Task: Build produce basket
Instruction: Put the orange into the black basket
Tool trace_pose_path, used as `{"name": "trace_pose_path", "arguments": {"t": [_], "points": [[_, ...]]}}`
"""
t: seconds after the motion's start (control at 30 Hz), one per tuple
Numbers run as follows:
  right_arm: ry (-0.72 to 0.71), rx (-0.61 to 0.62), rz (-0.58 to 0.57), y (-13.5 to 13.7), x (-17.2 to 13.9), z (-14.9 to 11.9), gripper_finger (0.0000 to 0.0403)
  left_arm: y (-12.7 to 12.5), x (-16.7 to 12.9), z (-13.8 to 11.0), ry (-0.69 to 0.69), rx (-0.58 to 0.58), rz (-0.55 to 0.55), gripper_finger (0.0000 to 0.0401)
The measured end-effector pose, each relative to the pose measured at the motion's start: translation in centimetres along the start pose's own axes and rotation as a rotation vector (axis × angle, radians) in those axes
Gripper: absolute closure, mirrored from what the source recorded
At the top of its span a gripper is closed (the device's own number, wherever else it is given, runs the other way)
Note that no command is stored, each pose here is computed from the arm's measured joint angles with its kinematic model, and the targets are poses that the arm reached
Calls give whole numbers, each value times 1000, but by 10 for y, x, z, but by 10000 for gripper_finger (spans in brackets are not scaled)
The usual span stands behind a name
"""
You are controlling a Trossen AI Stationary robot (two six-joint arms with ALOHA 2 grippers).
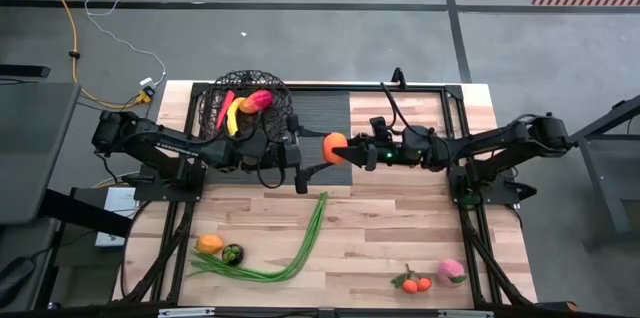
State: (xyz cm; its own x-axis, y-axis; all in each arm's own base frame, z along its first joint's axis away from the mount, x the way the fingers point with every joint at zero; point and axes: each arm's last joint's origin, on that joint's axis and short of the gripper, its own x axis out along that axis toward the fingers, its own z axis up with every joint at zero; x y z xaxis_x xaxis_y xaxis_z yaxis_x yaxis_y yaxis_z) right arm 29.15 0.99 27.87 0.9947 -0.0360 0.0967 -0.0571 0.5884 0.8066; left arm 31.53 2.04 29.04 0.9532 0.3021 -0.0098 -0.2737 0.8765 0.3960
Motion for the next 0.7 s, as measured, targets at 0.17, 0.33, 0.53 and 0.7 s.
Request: {"name": "trace_pose_path", "arguments": {"t": [0.17,0.33,0.53,0.7], "points": [[1,31,3,1,-1,1,24,-1,1,0,-5,7,-13,100],[20,28,-12,2,-4,3,13,-1,1,0,-6,-4,-20,100],[8,-43,-39,9,-16,15,5,1,-1,1,9,-99,-19,100],[31,-136,-124,12,-36,30,6,13,-17,1,118,-200,-7,100]]}}
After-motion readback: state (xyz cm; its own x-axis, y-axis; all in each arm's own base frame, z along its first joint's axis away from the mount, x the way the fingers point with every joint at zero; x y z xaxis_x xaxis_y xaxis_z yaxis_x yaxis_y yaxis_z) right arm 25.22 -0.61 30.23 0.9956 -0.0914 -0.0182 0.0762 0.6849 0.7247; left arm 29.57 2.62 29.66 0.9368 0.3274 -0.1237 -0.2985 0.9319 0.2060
